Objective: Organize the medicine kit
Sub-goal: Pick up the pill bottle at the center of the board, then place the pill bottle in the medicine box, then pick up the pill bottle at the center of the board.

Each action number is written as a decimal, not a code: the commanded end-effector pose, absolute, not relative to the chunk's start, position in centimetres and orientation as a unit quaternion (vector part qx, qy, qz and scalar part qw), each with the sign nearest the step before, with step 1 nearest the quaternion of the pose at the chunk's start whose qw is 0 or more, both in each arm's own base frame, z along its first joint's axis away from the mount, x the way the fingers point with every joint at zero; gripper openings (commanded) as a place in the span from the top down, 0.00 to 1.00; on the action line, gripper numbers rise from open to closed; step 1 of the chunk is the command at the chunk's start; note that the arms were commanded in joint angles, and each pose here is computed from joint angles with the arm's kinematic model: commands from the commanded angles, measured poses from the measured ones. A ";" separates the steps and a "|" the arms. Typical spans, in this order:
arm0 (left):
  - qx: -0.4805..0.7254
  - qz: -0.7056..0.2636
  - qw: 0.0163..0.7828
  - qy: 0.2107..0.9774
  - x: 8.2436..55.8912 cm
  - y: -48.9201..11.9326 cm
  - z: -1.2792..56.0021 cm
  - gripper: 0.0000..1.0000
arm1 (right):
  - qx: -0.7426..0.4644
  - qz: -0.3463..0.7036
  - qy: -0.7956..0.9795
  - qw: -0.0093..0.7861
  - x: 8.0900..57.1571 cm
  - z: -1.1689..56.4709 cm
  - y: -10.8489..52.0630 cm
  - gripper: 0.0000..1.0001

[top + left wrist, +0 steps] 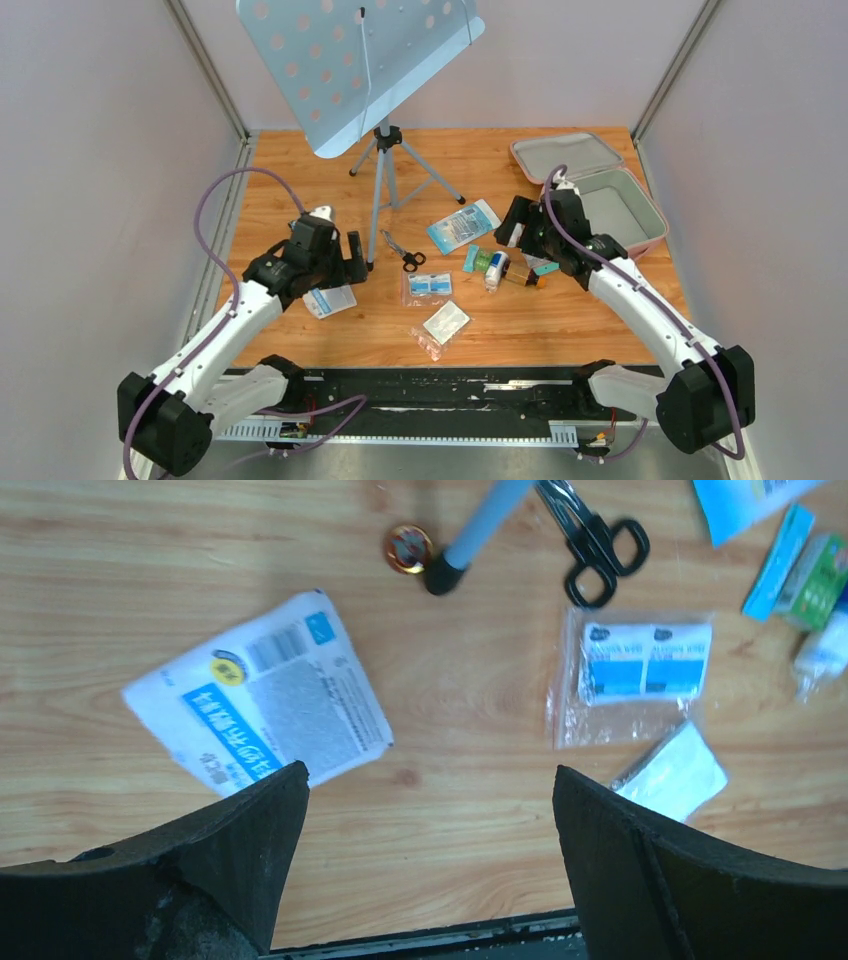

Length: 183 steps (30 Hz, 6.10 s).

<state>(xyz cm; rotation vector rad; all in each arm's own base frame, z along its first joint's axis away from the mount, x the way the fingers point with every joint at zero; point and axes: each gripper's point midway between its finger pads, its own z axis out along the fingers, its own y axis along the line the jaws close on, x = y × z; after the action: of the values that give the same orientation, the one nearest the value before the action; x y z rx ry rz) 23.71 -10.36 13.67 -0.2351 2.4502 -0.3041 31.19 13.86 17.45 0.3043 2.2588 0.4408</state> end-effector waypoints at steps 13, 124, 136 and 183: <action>-0.006 -0.114 0.404 0.907 24.6 -15.2 15.3 0.00 | 0.091 0.076 0.935 0.333 29.1 11.2 11.3 0.28; 0.013 -0.134 0.416 0.899 25.6 -16.6 18.2 0.00 | 0.107 0.104 0.881 0.449 39.9 20.9 6.9 0.24; 0.002 -0.135 0.422 0.896 25.2 -16.1 18.3 0.00 | 0.124 0.105 0.924 0.346 41.5 12.0 11.7 0.34; 0.008 -0.145 0.426 0.893 25.4 -16.6 18.8 0.00 | 0.196 -0.048 0.859 0.471 42.4 21.4 -5.1 0.61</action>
<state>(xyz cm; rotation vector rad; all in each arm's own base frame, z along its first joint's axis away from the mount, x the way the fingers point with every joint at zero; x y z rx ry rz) 25.01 -15.96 17.45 0.0276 2.2768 -0.3201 42.54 -1.45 23.73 0.4361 2.0716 0.0107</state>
